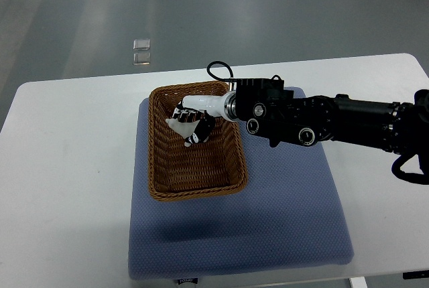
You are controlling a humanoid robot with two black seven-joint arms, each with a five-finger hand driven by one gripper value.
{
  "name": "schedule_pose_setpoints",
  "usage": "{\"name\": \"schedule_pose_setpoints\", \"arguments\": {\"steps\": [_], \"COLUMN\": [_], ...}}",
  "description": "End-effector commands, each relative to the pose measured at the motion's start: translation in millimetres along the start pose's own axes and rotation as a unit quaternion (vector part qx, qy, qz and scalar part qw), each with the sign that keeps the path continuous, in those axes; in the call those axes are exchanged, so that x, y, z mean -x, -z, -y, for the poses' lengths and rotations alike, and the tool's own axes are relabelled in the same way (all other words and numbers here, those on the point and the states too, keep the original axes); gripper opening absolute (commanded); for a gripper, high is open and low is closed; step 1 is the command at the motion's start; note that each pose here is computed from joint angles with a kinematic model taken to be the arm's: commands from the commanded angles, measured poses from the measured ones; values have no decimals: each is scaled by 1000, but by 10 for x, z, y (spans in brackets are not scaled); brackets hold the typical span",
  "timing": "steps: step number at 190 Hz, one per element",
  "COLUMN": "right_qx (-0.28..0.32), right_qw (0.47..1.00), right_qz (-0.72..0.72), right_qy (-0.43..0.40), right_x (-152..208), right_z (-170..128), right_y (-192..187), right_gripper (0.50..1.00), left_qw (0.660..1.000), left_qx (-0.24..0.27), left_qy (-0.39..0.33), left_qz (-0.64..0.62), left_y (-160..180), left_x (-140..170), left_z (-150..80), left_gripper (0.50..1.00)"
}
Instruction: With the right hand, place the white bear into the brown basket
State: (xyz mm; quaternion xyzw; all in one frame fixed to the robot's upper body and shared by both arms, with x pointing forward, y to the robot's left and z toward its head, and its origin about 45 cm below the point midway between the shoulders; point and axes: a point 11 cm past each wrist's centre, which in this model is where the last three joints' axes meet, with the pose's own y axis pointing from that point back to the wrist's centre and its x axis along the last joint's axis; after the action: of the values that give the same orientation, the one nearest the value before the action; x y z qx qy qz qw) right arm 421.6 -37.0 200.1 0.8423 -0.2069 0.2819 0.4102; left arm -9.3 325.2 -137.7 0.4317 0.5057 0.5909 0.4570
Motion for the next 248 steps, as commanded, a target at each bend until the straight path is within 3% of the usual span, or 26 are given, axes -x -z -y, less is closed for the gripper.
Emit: {"name": "schedule_pose_setpoints", "arguments": {"steps": [1,50,66,108,140,173,194,220,231,248], "right_qx": [-2,-9,-31,-44,-72,-132,-167,-200,-219,-242], "right_qw": [1000,1000,999,988,956,883,806,710,666,621], "right_qz": [2,5,23,96,217,367,477,597,637,675], "right_qy": [0,-9,-34,-113,-182,-262,-308,-317,-321,-315], "right_x": [2,-84,-297,-885,-1115,-1210,-1155,-954,-856,-702], "right_z": [1,-13,-56,-362,-583,-840,-996,-987,-998,-998], "right_y": [4,69,221,-44,-403,-855,-1206,-1403,-1493,-1589], "right_gripper": [821,852,852,856,858,858,858,860,911,913], "left_qw": [1000,1000,1000,1000,1000,1000,1000,1000,1000,1000], "left_qx": [0,0,0,0,0,0,0,0,0,0], "left_qy": [0,0,0,1,1,1,1,1,1,1], "left_qz": [0,0,0,1,1,1,2,2,2,2], "left_y": [0,0,0,1,1,1,2,2,2,2], "left_x": [0,0,0,6,6,6,6,6,6,6], "left_z": [0,0,0,0,0,0,0,0,0,0], "left_gripper": [1000,1000,1000,1000,1000,1000,1000,1000,1000,1000]}}
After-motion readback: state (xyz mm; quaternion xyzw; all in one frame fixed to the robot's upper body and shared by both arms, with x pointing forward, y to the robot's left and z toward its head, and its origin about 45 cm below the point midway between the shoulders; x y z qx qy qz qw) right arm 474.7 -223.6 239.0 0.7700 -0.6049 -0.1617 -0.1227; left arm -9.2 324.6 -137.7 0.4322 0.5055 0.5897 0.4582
